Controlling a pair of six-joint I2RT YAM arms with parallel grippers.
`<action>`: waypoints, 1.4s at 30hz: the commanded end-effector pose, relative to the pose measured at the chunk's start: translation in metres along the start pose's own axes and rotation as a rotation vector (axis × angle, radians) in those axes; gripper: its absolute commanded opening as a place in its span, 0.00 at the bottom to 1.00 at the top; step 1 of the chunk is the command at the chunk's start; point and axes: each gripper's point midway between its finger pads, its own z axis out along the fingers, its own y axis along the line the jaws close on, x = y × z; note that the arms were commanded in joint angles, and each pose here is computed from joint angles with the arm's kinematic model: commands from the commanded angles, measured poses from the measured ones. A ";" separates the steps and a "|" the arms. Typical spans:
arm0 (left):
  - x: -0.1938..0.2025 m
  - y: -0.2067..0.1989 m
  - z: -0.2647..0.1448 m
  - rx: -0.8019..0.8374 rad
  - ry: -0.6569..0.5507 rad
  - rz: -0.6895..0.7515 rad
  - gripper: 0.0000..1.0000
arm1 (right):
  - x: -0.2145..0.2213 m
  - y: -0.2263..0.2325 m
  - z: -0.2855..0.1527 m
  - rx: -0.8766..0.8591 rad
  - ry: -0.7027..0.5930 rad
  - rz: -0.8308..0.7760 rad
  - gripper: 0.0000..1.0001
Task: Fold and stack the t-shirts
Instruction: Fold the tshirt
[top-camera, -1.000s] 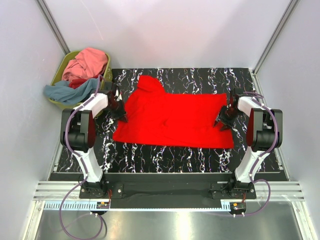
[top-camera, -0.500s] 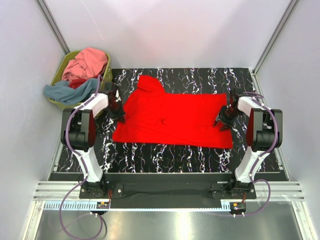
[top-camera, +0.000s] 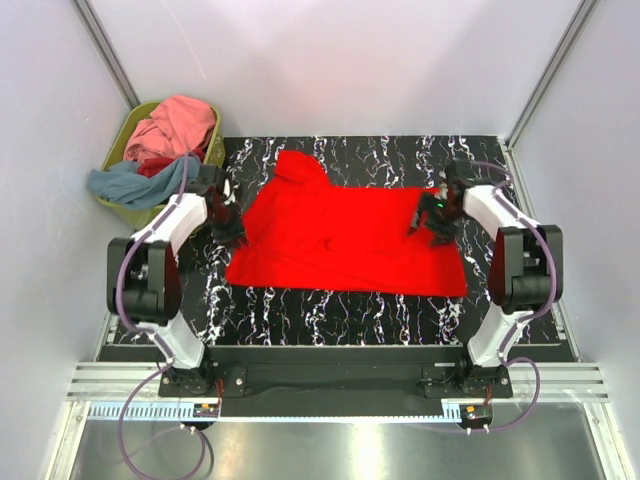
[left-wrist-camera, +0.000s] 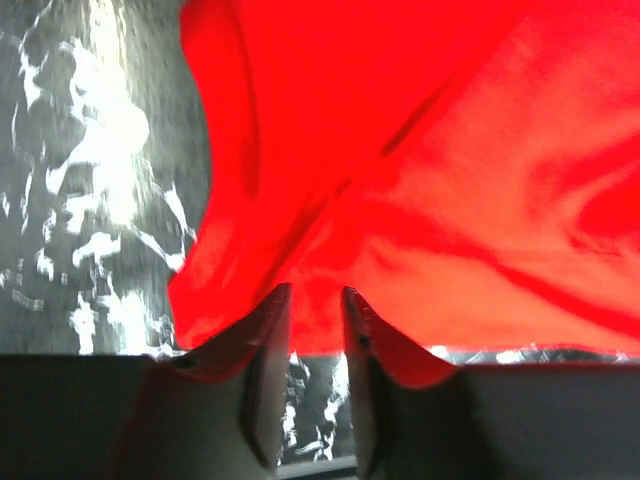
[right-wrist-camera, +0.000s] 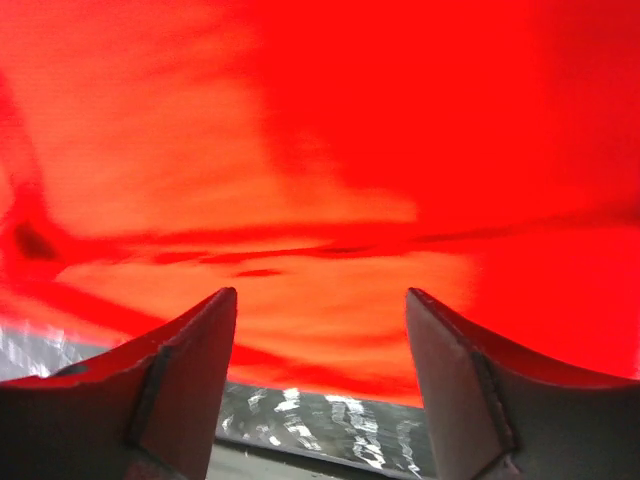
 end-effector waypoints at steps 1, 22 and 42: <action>0.011 -0.009 -0.018 0.071 -0.017 0.007 0.28 | 0.008 0.115 -0.021 -0.280 -0.052 -0.331 0.77; 0.045 0.010 0.024 0.161 0.105 -0.140 0.15 | 0.075 0.246 0.069 -0.550 0.245 -0.342 0.47; 0.049 0.040 0.022 0.120 0.102 -0.216 0.14 | 0.083 0.235 0.104 -0.486 0.282 -0.242 0.25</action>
